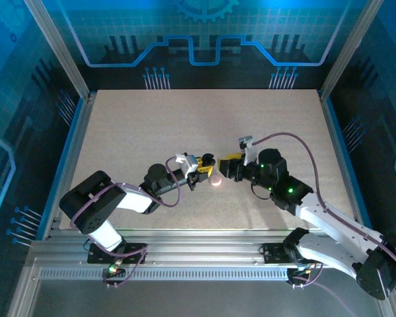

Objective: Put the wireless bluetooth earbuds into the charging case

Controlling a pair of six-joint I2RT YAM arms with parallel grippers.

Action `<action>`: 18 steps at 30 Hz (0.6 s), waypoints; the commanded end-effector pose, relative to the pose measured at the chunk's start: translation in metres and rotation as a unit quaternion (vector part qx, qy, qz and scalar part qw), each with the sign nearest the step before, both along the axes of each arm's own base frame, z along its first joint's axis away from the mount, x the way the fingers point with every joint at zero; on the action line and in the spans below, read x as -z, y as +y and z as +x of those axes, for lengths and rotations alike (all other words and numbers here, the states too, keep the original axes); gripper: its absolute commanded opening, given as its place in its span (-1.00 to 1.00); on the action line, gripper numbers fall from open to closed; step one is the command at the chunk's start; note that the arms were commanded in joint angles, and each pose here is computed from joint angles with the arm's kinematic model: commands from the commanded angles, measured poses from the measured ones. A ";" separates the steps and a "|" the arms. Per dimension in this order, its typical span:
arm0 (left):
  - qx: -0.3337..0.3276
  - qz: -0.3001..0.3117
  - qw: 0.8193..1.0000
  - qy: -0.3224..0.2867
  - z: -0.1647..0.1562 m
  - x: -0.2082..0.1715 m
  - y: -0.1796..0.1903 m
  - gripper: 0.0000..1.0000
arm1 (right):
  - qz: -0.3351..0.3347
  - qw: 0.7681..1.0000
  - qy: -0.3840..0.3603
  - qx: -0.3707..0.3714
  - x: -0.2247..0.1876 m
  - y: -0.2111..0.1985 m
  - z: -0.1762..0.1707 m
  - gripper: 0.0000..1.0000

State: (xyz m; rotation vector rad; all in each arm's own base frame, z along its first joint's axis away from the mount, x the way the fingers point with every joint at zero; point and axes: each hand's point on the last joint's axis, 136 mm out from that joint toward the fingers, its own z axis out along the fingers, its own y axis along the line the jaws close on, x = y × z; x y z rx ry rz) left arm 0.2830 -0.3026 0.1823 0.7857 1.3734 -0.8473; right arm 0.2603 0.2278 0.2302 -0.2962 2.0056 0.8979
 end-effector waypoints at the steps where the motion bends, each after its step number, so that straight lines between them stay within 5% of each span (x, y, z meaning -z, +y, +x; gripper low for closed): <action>1: 0.011 -0.018 0.999 -0.036 -0.007 -0.020 -0.002 -0.64 | 0.005 0.999 0.042 -0.017 0.013 -0.004 -0.011 -0.08; 11: 0.037 -0.014 0.998 -0.047 -0.016 -0.021 -0.005 -0.64 | -0.078 0.980 -0.118 -0.140 -0.002 -0.002 -0.024 -0.08; 18: 0.046 -0.012 0.997 -0.055 -0.023 -0.024 -0.004 -0.64 | -0.159 0.907 -0.281 -0.269 0.010 0.008 -0.046 -0.05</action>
